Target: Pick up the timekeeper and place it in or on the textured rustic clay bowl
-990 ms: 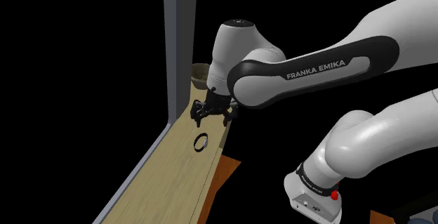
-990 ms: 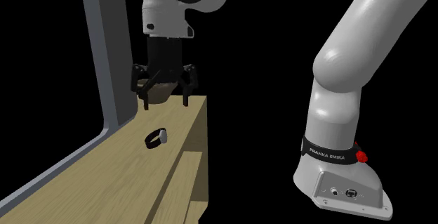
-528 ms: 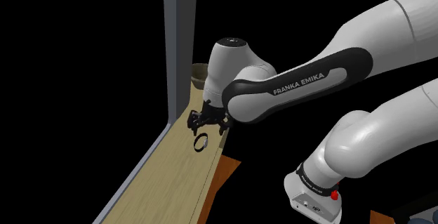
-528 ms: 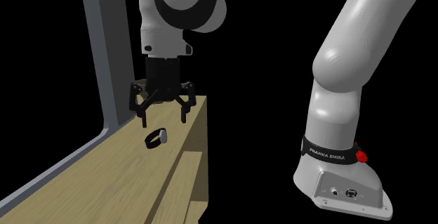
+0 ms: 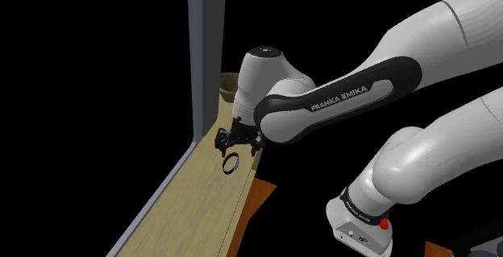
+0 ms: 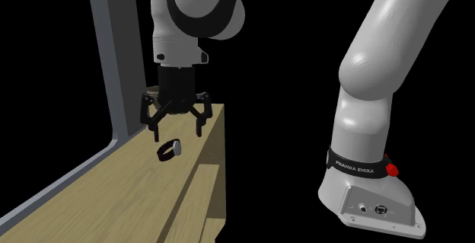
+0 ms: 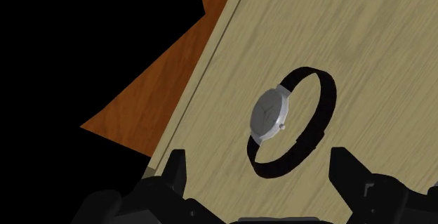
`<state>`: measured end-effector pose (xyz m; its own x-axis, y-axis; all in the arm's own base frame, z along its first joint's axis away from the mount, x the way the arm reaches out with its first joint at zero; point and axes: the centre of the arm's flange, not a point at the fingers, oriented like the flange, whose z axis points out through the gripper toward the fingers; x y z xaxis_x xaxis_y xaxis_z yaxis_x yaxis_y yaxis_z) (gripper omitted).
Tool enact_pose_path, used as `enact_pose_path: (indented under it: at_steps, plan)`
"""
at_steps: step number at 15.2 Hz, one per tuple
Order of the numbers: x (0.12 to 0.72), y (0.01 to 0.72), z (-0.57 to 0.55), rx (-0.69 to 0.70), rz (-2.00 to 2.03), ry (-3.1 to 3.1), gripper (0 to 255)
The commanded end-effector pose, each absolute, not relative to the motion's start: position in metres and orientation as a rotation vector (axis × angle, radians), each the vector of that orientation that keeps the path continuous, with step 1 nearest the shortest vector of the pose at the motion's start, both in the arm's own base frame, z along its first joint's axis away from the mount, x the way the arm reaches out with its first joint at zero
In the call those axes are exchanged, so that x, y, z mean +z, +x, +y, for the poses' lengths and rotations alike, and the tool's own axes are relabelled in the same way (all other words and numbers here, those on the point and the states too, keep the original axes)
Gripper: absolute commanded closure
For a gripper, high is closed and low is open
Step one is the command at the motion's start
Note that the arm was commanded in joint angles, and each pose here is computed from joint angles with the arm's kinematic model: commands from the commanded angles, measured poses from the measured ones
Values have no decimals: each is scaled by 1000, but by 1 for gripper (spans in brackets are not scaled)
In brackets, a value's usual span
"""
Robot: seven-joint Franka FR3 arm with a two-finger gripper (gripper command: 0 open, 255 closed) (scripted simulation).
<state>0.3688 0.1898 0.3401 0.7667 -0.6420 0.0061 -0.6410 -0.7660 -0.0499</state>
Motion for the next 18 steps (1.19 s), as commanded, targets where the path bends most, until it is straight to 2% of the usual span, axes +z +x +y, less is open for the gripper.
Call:
enact_pose_path:
  at_steps: [1,10,18]
  plan:
    - [340,369,190,-35,1057,-2910,255]
    - [340,369,190,-35,1057,-2910,255]
    - [382,369,190,-35,1057,-2910,255]
